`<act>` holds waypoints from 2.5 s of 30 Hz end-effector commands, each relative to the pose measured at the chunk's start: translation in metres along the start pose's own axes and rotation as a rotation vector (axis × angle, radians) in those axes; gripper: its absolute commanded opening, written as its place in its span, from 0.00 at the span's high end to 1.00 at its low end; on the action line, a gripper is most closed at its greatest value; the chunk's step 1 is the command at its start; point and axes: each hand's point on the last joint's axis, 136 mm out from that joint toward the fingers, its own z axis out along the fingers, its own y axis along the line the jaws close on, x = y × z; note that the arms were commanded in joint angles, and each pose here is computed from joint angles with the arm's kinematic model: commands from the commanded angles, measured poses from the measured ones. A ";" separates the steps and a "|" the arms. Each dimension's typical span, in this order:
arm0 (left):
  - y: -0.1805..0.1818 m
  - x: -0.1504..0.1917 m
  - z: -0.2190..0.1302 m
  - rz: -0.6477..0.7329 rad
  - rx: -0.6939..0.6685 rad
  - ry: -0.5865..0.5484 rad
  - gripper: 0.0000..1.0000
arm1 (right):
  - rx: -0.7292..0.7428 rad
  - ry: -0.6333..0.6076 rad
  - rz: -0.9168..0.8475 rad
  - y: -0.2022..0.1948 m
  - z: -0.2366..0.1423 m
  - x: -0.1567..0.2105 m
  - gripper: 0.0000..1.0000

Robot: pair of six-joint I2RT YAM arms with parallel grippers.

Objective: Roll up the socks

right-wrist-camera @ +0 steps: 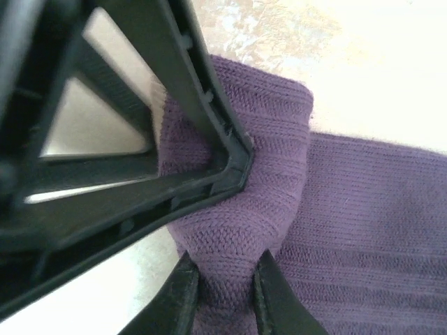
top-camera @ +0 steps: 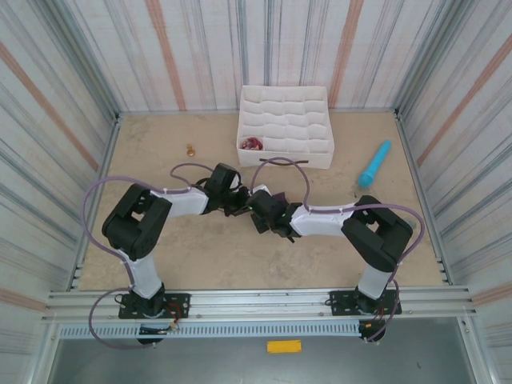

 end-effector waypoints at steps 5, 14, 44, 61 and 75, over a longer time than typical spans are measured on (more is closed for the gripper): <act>-0.003 0.004 -0.026 0.017 0.017 -0.025 0.45 | -0.112 0.177 0.095 -0.011 0.016 0.054 0.99; -0.018 -0.002 -0.040 0.098 0.086 -0.084 0.44 | -0.348 0.210 0.259 -0.001 0.012 0.061 1.00; -0.029 -0.018 0.019 0.087 0.126 -0.026 0.42 | -0.700 0.484 1.050 -0.042 0.040 0.082 1.00; 0.003 -0.002 0.031 0.025 -0.028 0.047 0.86 | -0.627 0.331 0.896 -0.055 0.024 0.061 0.67; 0.023 0.017 -0.005 -0.023 -0.059 0.077 0.92 | -0.299 0.112 0.319 -0.038 -0.041 0.001 0.39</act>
